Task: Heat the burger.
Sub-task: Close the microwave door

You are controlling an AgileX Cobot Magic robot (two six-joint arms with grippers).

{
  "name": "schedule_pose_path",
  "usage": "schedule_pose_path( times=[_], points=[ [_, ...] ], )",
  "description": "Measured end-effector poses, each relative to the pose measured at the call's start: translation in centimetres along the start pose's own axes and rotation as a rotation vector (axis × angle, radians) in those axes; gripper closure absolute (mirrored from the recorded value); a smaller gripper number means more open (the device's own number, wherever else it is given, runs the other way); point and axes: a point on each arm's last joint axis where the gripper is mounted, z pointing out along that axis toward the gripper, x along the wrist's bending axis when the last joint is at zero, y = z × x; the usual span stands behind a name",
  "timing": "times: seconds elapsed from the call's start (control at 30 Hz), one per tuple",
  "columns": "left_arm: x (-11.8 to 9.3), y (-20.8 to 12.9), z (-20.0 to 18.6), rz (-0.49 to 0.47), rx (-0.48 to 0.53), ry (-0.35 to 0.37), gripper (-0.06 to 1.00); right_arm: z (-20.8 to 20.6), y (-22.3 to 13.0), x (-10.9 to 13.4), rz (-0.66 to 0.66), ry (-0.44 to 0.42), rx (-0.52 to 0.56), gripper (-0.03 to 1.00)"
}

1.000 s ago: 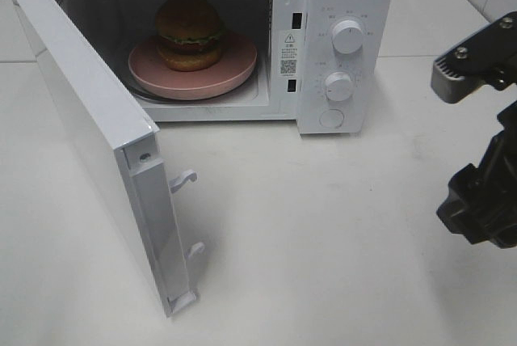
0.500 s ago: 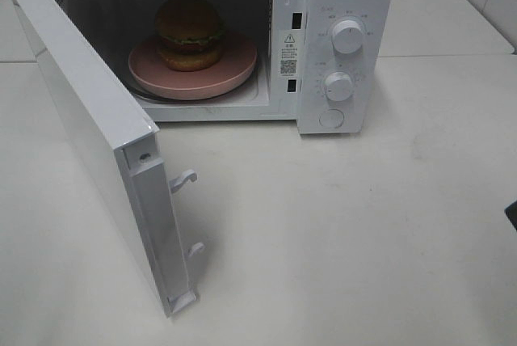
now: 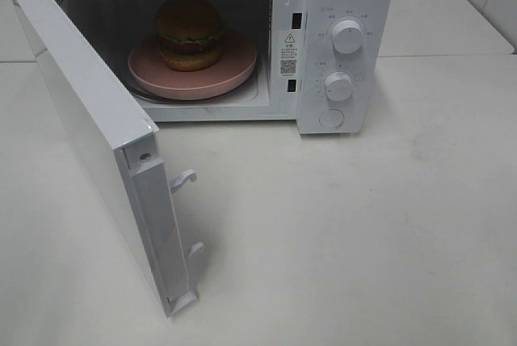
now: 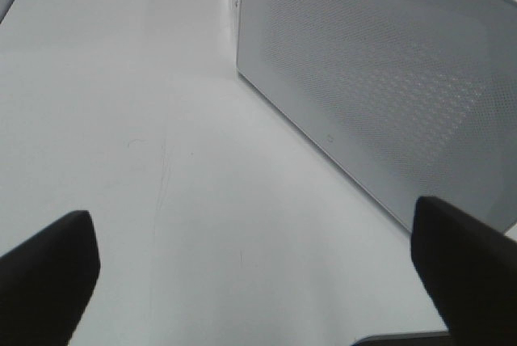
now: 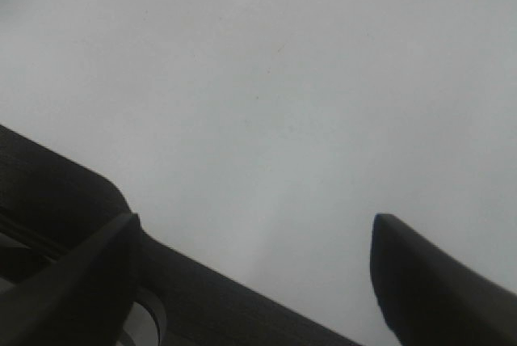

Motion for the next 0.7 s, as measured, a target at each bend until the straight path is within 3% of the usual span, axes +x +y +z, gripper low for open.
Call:
schedule_pose_path(
  times=[0.17, 0.23, 0.7],
  points=[
    [0.0, 0.0, 0.0, 0.0, 0.0, 0.0, -0.04, -0.2, -0.9, -0.6, 0.085, -0.03, -0.018, 0.21],
    [0.0, 0.0, 0.0, 0.0, 0.0, 0.0, -0.04, -0.9, -1.7, -1.1, 0.164, -0.066, -0.073, 0.21],
    [0.0, 0.0, 0.0, 0.0, 0.0, 0.0, -0.04, -4.0, -5.0, -1.3, 0.352, -0.177, -0.333, 0.21]
  ],
)
